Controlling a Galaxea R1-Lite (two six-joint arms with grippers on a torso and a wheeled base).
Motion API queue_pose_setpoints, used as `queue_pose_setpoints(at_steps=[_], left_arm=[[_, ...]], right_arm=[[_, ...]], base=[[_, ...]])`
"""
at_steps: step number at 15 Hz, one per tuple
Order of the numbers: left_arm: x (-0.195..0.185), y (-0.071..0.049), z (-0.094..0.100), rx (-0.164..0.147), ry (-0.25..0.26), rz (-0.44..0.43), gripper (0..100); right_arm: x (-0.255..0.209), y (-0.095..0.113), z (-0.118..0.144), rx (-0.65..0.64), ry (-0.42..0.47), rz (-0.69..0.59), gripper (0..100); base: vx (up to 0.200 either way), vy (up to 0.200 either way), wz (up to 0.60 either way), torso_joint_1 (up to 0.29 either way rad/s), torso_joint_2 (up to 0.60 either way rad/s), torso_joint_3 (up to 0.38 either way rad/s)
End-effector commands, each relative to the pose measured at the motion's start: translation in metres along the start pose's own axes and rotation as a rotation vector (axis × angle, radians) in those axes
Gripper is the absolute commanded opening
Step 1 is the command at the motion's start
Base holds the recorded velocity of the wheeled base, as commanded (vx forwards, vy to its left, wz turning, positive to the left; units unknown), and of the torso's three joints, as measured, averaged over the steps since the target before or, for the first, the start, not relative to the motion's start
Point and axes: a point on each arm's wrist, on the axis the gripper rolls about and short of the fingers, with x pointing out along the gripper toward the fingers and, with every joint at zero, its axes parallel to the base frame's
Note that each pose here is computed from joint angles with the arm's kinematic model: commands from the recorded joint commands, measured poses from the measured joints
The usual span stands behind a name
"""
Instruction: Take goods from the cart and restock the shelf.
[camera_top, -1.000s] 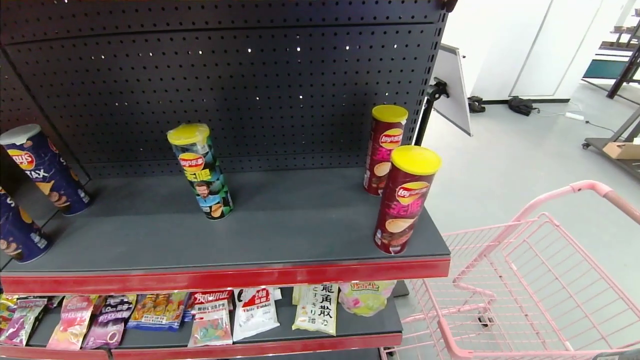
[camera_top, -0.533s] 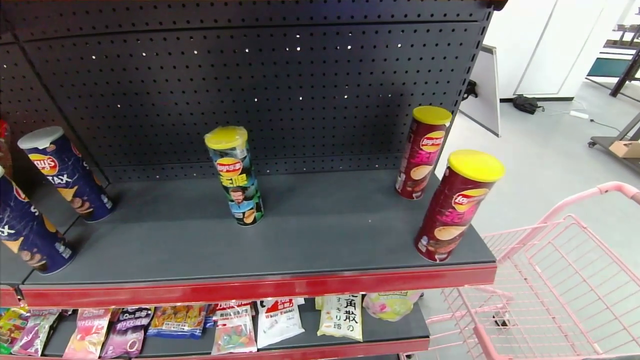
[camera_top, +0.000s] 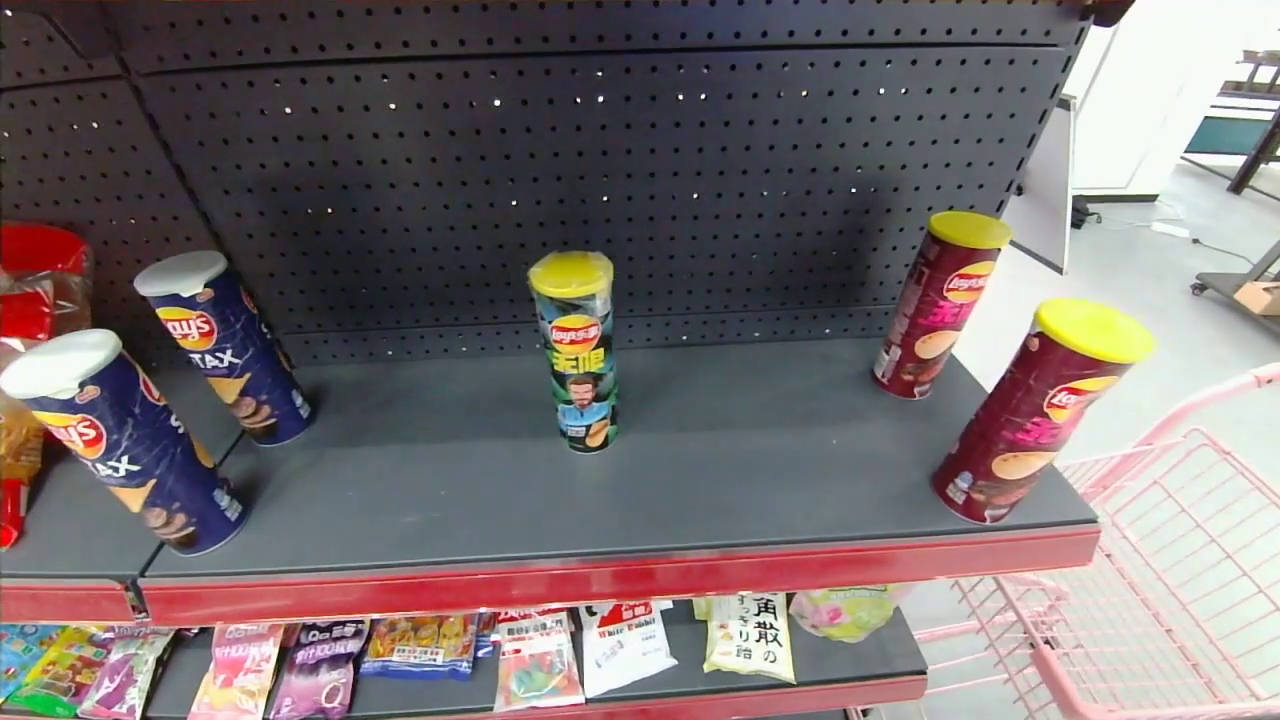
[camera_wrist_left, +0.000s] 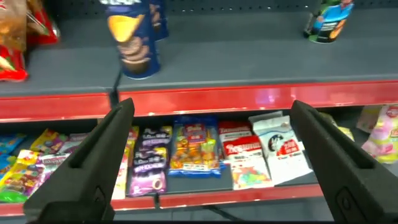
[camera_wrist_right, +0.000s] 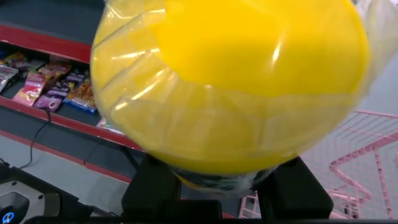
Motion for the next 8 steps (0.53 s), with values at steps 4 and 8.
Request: queue_pose_setpoints(at_steps=[4, 8], left_arm=[[0.000, 0.000, 0.000, 0.000, 0.001, 0.001, 100], [0.000, 0.000, 0.000, 0.000, 0.001, 0.000, 100]], right_arm=[[0.005, -0.002, 0.004, 0.006, 0.026, 0.015, 0], [0.019, -0.005, 0.015, 0.007, 0.020, 0.016, 0]], base=[[0.000, 0.000, 0.00, 0.000, 0.00, 0.000], [0.200, 0.000, 0.00, -0.007, 0.00, 0.006]])
